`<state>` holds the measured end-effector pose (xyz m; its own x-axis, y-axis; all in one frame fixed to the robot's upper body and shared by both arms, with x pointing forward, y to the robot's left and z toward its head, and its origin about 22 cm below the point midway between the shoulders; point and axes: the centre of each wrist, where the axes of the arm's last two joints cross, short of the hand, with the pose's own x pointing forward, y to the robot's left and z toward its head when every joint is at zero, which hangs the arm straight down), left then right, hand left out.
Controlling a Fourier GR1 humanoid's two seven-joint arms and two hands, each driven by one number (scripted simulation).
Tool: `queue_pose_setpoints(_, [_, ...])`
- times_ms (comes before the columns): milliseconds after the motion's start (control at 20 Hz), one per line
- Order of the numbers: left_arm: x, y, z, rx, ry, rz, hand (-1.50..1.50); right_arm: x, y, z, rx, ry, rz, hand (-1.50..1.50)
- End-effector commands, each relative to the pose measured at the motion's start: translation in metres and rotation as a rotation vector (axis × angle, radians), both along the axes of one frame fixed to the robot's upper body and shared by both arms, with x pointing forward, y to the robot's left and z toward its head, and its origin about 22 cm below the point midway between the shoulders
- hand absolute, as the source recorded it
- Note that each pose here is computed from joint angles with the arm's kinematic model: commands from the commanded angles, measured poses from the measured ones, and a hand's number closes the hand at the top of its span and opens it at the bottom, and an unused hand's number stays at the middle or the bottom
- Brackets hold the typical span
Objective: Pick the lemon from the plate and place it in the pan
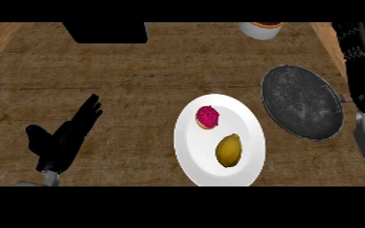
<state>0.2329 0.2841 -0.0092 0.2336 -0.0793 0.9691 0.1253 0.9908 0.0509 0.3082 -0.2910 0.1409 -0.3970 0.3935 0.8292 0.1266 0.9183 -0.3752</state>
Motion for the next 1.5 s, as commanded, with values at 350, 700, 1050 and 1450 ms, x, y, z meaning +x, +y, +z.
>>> queue_pose_setpoints(350, [0.045, 0.006, 0.050, 0.102, -0.292, 0.230, 0.00, -0.087, 0.039, -0.144, 0.035, 0.331, -0.030, 1.50])
queue_pose_setpoints(700, [0.043, 0.007, 0.055, 0.109, -0.295, 0.247, 0.00, -0.168, 0.010, -0.110, -0.150, 0.075, -0.245, -1.50])
queue_pose_setpoints(1050, [0.049, -0.012, 0.059, 0.101, -0.297, 0.257, 0.00, -0.209, -0.006, -0.041, -0.462, 0.293, -0.135, -1.50])
queue_pose_setpoints(1450, [0.072, -0.004, 0.078, 0.098, -0.314, 0.194, 0.00, -0.202, 0.027, 0.054, -0.540, 0.381, -0.224, -1.50])
